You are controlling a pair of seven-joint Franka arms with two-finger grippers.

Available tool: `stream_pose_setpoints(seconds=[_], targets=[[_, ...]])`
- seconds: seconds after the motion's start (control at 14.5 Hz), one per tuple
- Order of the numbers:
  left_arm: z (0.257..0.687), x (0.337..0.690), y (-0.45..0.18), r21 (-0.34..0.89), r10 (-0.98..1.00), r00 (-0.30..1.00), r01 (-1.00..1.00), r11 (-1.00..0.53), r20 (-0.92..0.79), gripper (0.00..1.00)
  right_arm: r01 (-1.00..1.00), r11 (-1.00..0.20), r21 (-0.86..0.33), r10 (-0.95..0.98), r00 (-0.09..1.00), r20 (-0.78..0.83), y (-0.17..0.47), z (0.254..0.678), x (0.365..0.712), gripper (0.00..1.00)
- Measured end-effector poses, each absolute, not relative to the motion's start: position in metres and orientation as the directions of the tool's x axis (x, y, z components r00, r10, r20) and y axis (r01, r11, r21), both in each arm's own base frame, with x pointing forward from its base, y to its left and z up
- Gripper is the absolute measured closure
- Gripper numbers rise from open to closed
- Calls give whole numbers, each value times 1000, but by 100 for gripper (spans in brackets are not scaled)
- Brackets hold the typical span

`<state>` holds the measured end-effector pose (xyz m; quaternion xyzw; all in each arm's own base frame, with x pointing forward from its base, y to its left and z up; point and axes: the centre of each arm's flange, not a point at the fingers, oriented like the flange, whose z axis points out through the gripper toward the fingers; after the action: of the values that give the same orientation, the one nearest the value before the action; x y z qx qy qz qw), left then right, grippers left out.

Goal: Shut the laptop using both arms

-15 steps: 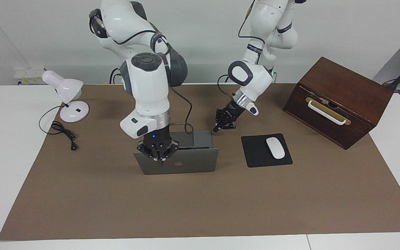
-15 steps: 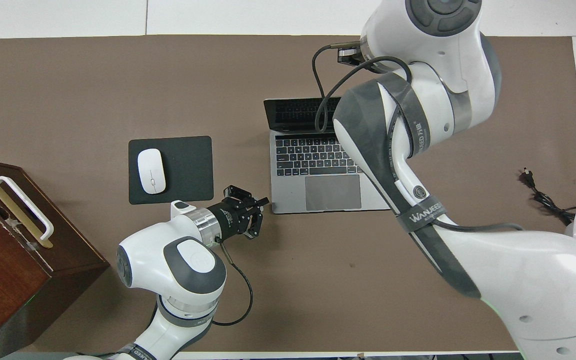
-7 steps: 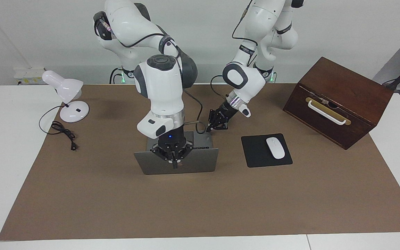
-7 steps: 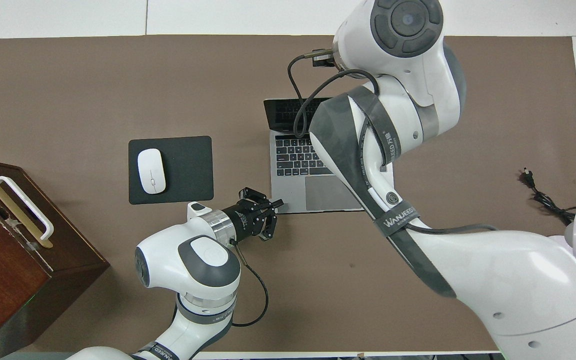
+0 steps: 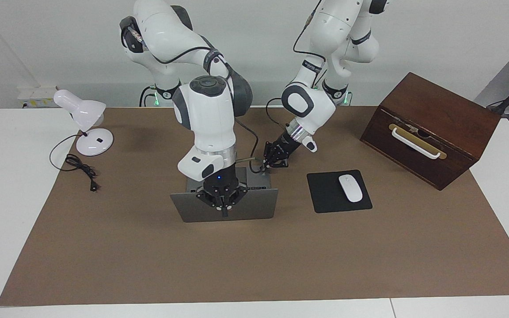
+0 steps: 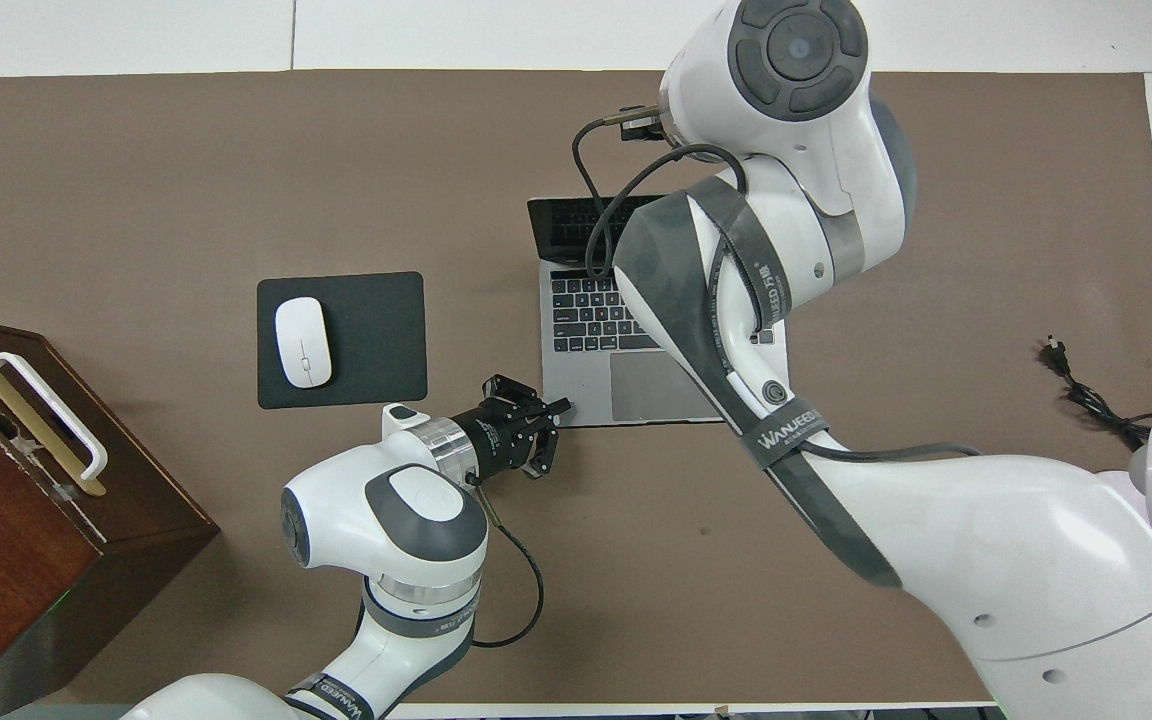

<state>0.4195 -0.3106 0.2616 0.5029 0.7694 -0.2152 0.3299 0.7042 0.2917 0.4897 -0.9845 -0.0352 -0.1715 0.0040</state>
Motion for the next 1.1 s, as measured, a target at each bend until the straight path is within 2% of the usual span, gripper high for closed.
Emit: stream_pose_setpoints(seconds=[1.1], targets=[[256, 419, -310, 42, 643, -224, 928, 371, -733, 99, 126, -992, -11, 120, 962, 247, 311, 464, 687, 99]])
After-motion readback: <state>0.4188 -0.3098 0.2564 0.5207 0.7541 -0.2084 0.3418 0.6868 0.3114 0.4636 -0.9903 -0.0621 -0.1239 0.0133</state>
